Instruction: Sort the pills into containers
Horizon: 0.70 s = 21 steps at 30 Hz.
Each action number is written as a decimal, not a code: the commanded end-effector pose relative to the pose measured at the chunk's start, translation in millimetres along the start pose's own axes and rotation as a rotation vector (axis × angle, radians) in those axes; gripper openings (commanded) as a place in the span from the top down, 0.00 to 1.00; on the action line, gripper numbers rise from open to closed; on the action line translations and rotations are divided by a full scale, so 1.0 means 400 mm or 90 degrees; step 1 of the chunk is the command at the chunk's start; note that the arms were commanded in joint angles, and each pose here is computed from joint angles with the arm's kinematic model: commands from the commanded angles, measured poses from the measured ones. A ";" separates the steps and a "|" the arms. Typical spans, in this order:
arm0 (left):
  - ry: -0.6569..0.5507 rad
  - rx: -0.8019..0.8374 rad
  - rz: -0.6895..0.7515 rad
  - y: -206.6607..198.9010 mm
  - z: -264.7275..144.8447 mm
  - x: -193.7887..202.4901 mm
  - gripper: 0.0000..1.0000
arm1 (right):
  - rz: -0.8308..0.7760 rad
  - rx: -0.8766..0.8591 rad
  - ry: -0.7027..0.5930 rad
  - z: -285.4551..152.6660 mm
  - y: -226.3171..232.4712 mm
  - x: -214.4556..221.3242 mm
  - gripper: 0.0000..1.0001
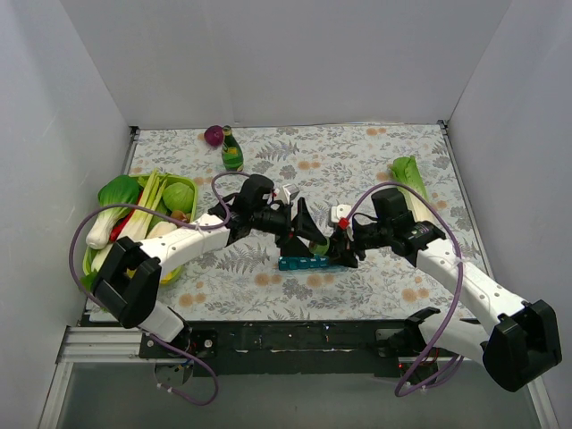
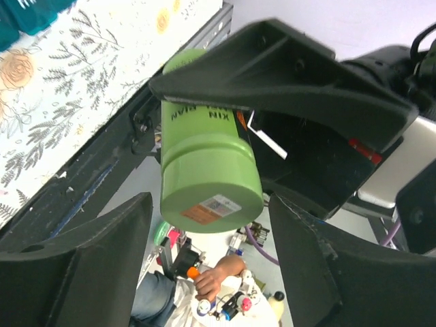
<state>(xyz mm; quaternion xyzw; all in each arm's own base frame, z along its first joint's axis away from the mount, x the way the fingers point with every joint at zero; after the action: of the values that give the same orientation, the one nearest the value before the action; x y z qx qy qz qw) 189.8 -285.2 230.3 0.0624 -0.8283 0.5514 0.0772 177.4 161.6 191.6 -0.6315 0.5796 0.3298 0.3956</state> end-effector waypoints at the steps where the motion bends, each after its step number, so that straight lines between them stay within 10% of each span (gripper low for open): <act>1: 0.031 0.047 0.066 -0.028 -0.038 0.049 0.29 | -0.060 0.021 -0.047 -0.005 -0.025 -0.046 0.99; 8: 0.018 0.067 0.139 -0.027 -0.067 0.068 0.19 | -0.060 0.010 -0.053 -0.005 -0.020 -0.047 0.99; 16: -0.072 0.028 0.509 -0.010 -0.167 0.122 0.11 | -0.084 -0.059 -0.093 -0.006 0.014 -0.057 0.99; 21: -0.261 0.029 0.832 0.041 -0.222 0.130 0.02 | -0.086 -0.077 -0.103 -0.003 0.016 -0.063 0.99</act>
<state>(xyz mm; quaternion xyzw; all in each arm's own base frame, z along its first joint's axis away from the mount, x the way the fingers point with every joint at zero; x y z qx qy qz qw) 137.5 -219.7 268.8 -0.2308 -0.7625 0.5587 -0.2304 170.8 167.1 196.2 -0.6526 0.5258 0.3665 0.4041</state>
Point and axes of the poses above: each gripper's point midway between its finger pads, its own z axis out along the fingers, its own y axis along the line the jaws close on, x = y × z, the point moved 8 cm from there along -z, back along the fingers, and after that the axes turned 7 degrees about -z, right-handed, at the moved point
